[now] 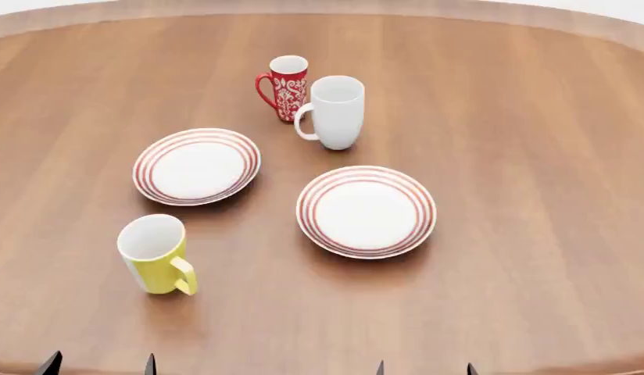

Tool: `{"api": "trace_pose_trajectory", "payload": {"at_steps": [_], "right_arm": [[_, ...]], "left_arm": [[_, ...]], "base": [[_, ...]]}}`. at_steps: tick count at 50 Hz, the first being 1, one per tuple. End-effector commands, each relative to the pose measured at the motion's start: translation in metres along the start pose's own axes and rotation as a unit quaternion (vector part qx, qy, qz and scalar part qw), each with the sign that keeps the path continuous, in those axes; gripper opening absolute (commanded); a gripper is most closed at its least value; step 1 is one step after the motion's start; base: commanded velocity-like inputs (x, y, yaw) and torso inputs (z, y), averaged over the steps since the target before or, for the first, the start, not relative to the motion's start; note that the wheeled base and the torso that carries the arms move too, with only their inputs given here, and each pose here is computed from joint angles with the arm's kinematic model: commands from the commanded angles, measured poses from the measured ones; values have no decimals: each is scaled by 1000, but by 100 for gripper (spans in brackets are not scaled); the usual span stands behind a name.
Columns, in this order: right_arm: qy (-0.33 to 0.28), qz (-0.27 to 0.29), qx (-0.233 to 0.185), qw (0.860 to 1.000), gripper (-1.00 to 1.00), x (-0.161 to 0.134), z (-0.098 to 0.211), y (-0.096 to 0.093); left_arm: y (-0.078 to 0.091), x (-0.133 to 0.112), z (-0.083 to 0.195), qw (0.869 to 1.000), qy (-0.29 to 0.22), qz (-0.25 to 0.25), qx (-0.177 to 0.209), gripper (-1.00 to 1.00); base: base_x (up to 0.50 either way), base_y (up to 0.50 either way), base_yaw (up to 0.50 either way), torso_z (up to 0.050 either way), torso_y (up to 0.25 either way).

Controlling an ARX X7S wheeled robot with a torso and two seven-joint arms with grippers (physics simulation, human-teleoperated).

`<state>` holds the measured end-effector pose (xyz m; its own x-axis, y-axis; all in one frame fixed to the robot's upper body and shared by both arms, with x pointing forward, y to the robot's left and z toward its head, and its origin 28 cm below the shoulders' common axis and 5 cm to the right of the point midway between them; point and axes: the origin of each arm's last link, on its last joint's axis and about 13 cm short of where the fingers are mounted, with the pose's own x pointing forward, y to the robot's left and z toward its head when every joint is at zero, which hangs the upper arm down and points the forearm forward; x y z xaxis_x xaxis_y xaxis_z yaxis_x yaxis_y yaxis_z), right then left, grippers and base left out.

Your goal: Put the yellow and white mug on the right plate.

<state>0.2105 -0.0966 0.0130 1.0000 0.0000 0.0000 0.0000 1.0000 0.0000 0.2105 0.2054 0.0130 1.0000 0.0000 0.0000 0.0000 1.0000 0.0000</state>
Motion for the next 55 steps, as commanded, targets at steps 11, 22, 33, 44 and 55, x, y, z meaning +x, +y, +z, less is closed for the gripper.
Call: {"api": "trace_pose_trajectory", "payload": {"at_steps": [11,22,33,44,55], "right_arm": [[2,1,1,1000,100,0,-1,0],[2,2,1,1000,100,0,-1,0],[-9,-4,2,1000,100,0,2,0],[-340,-24,42,939,100,-14,52,-1],[-367,-7,30,930,100,-16,55,1]], "left_arm": [[0,2,-5,1000,1,-2,0,100],[0,2,-7,1000,8,2,8,100],[0,2,-2,1000,-14,9,18,100],[-3,-24,57,919,-381,60,81,100],[-3,-25,57,921,-377,60,75,100]], "base": [[0,0,0,0,0],[0,0,0,0,0],[0,0,0,0,0],[0,0,0,0,0],[160,-15,0,0,0]]}}
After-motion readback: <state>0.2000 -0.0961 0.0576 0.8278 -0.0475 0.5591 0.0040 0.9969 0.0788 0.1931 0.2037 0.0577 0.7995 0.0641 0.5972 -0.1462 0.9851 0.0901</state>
